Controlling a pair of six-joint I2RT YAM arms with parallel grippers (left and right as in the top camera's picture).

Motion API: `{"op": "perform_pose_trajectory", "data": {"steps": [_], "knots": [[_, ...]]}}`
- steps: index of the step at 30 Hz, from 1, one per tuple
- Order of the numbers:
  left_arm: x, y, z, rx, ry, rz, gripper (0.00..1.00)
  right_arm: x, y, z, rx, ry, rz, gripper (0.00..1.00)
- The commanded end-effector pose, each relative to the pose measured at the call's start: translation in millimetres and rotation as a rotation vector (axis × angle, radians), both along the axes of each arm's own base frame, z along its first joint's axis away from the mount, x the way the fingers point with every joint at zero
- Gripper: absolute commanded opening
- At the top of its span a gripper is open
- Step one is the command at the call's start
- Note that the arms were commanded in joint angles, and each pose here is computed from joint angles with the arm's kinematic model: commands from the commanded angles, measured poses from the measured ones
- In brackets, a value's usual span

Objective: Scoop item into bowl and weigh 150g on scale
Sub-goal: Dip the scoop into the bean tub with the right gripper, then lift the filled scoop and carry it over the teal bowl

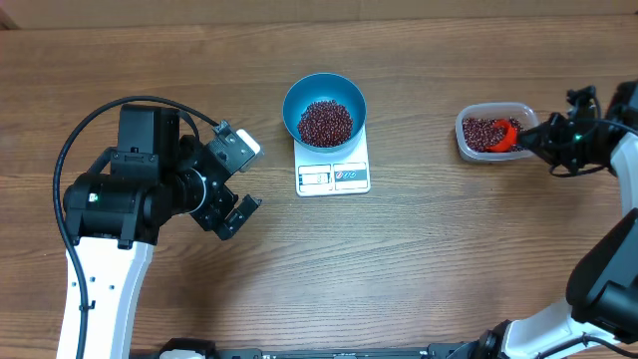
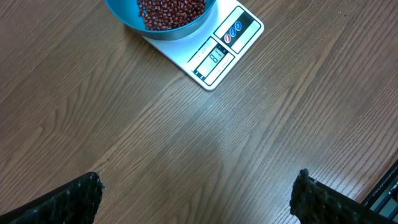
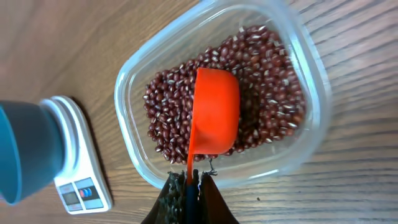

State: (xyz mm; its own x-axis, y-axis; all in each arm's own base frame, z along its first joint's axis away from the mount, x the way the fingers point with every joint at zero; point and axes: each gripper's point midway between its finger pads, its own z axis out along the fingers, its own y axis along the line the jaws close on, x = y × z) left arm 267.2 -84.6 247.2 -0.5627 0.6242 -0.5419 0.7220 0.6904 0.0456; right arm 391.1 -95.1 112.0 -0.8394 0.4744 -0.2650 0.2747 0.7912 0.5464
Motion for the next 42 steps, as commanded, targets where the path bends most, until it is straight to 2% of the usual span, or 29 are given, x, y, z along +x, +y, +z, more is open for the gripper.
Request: {"op": "perform_pose_trajectory", "data": {"steps": [1, 12, 25, 30, 42], "knots": [[-0.4, -0.6, -2.4, -0.003, 0.011, 0.006, 1.00, 6.2, -7.5, 16.1, 0.061, -0.060, -0.016, 0.04], [-0.4, -0.6, -2.4, -0.003, 0.011, 0.006, 1.00, 5.2, -8.8, 33.9, 0.194, -0.135, -0.023, 0.04], [-0.4, -0.6, -2.4, -0.003, 0.011, 0.006, 1.00, 6.1, 20.5, 60.7, 0.388, -0.211, 0.045, 0.04], [-0.4, -0.7, -2.3, -0.004, 0.010, 0.006, 1.00, 9.2, 46.0, 73.8, 0.467, -0.243, 0.114, 0.04], [-0.4, -0.6, -2.4, -0.003, 0.011, 0.006, 1.00, 10.4, 139.8, 78.2, 0.516, -0.203, 0.344, 0.04]]}}
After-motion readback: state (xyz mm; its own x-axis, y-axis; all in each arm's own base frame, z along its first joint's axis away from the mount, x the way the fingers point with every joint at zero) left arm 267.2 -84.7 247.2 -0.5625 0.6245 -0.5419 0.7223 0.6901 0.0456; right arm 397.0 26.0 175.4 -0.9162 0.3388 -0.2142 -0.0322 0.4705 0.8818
